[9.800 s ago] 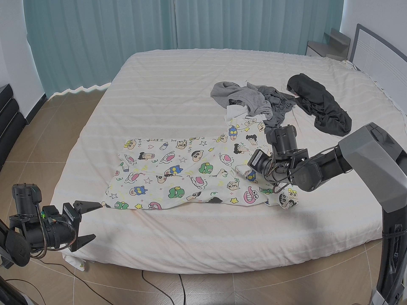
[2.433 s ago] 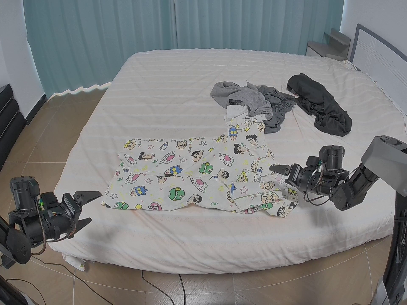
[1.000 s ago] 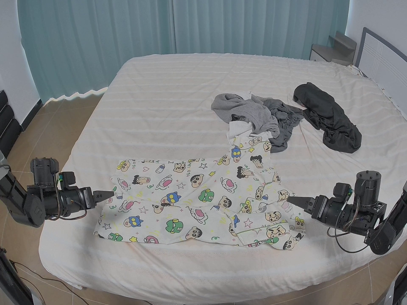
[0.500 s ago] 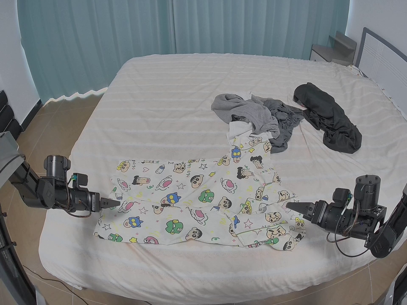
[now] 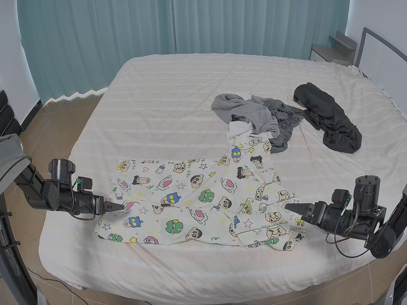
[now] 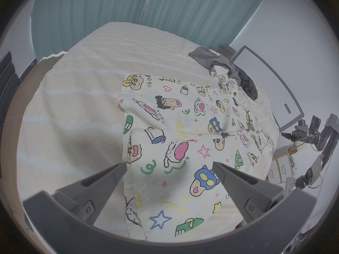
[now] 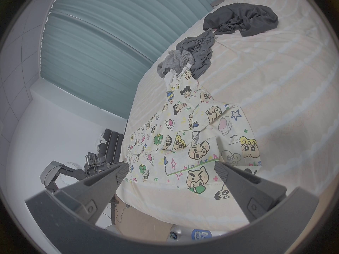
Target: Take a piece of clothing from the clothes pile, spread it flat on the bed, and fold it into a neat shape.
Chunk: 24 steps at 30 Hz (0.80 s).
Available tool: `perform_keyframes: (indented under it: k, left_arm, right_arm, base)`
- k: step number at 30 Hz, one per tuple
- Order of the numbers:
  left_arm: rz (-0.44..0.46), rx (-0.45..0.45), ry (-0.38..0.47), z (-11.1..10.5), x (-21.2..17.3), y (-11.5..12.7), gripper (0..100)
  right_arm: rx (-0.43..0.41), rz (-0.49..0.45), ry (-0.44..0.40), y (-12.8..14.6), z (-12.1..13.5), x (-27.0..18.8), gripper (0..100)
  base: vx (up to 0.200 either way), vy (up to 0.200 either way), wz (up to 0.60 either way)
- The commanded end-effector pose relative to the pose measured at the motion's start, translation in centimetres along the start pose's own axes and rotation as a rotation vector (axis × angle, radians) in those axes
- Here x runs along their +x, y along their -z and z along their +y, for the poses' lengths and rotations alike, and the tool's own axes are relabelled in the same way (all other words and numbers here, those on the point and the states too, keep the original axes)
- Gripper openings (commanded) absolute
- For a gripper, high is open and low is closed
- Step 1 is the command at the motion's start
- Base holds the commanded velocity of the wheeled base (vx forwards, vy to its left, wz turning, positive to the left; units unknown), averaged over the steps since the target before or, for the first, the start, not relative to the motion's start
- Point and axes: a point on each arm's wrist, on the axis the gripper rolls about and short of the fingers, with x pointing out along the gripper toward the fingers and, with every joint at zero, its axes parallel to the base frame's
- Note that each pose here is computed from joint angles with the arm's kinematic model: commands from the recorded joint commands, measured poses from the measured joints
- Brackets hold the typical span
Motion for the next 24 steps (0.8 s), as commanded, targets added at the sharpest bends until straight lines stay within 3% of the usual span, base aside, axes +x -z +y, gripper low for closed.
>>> perform_keyframes:
  k: [1,19,20,24]
  left_arm:
    - [0.004,0.001,0.004,0.0,0.4,0.1,100]
    - [0.031,0.016,0.008,0.4,2.1,0.5,100]
    - [0.031,0.016,0.008,0.5,2.3,0.5,0]
    - [0.036,0.013,0.007,0.6,2.5,0.6,0]
  right_arm:
    - [0.002,0.006,0.003,0.1,-0.1,0.1,100]
    - [0.004,0.042,-0.002,0.6,-0.2,0.5,100]
    - [0.003,0.045,-0.003,0.7,-0.2,0.6,100]
    - [0.011,0.056,-0.004,0.9,-0.1,0.7,100]
  base:
    - [0.000,0.000,0.00]
    - [0.000,0.000,0.00]
    - [0.000,0.000,0.00]
    - [0.000,0.000,0.00]
